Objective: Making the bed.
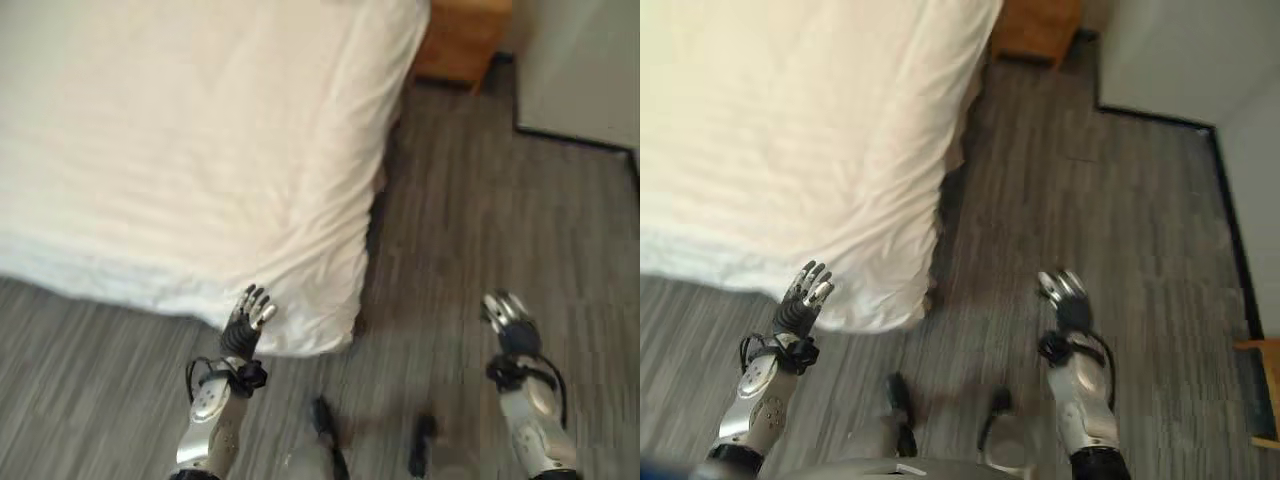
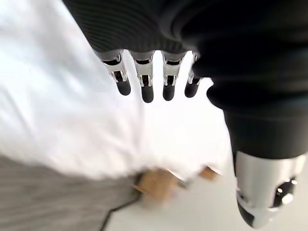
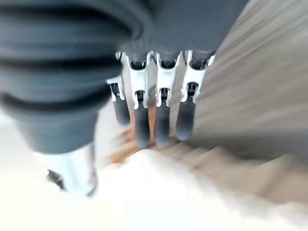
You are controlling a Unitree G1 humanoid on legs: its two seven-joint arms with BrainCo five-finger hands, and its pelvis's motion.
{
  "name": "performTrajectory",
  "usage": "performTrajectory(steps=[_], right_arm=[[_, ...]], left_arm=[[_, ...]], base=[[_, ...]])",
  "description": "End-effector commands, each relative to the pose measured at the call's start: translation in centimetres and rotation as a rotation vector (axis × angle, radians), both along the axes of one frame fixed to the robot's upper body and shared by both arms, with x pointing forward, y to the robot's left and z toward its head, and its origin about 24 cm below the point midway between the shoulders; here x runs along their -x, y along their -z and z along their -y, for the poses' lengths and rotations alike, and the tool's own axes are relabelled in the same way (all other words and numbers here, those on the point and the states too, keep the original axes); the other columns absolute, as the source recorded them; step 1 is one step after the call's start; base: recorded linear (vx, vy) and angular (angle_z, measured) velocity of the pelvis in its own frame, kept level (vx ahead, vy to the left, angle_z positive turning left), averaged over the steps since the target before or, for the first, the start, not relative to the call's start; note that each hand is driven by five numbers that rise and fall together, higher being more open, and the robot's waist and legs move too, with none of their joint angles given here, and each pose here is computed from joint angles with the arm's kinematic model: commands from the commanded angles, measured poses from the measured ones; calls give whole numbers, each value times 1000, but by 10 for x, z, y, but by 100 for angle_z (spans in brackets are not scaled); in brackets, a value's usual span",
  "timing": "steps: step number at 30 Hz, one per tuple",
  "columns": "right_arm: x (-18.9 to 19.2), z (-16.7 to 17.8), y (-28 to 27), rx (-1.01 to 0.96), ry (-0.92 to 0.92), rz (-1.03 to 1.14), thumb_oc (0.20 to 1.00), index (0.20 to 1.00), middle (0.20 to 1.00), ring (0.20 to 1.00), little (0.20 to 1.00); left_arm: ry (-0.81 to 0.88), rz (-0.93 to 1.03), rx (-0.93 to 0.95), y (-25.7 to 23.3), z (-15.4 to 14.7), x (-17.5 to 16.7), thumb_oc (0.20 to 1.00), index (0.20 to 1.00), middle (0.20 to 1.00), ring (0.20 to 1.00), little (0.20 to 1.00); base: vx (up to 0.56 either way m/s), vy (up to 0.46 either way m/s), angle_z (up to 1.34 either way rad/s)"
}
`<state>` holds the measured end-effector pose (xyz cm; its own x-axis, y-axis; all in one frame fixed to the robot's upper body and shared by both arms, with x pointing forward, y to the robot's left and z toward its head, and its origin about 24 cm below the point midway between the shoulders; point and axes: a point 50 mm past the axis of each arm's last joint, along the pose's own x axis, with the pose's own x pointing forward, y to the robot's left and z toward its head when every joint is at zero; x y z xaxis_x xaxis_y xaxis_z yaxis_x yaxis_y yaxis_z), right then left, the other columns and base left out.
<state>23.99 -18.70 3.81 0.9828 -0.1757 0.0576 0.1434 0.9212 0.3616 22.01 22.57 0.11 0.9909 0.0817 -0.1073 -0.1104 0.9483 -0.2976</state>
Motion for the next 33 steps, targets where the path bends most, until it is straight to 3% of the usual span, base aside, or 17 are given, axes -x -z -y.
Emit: performTrajectory(steps=[1, 7, 17, 20, 21, 22, 25, 28, 33], right_arm=[[1, 52, -30, 151, 201, 117, 1000, 1000, 1000, 1000, 1000], [2, 40, -17, 210, 62, 43, 1000, 1000, 1000, 1000, 1000], [27, 27, 22, 10, 92, -93, 1000, 1000, 1000, 1000, 1000], [24, 26, 21, 90, 60, -104, 1000, 1000, 1000, 1000, 1000], [21, 25, 19, 103, 49, -96, 1000, 1000, 1000, 1000, 1000], [26, 62, 6, 183, 255, -54, 1000, 1000, 1000, 1000, 1000], [18, 58, -9, 147, 250, 24, 1000, 1000, 1000, 1000, 1000], [16, 49, 3, 109, 214, -29, 1000, 1000, 1000, 1000, 1000], [12, 42, 0, 188, 132, -27, 1000, 1000, 1000, 1000, 1000]], left_arm=[[-86, 37, -21, -2, -9, 2, 1000, 1000, 1000, 1000, 1000], [-113, 15, 96, 9, 7, 10, 1000, 1000, 1000, 1000, 1000], [-39, -24, 128, 16, 26, 7, 1000, 1000, 1000, 1000, 1000], [-49, -3, 132, 12, 24, 6, 1000, 1000, 1000, 1000, 1000], [-55, 1, 135, 11, 23, 6, 1000, 1000, 1000, 1000, 1000], [-339, 85, -55, -11, -42, 9, 1000, 1000, 1000, 1000, 1000], [-372, 77, 4, -7, -40, 12, 1000, 1000, 1000, 1000, 1000], [-285, 55, -48, -8, -33, 4, 1000, 1000, 1000, 1000, 1000], [-319, 116, -22, -18, -39, -3, 1000, 1000, 1000, 1000, 1000]], base=[[-82, -343, -7], [-58, -279, -68], [-36, -48, -2], [5, 52, 13], [-21, 54, 26], [-67, 39, 23], [-112, 15, -13], [-108, -69, -24], [-50, -288, 2]])
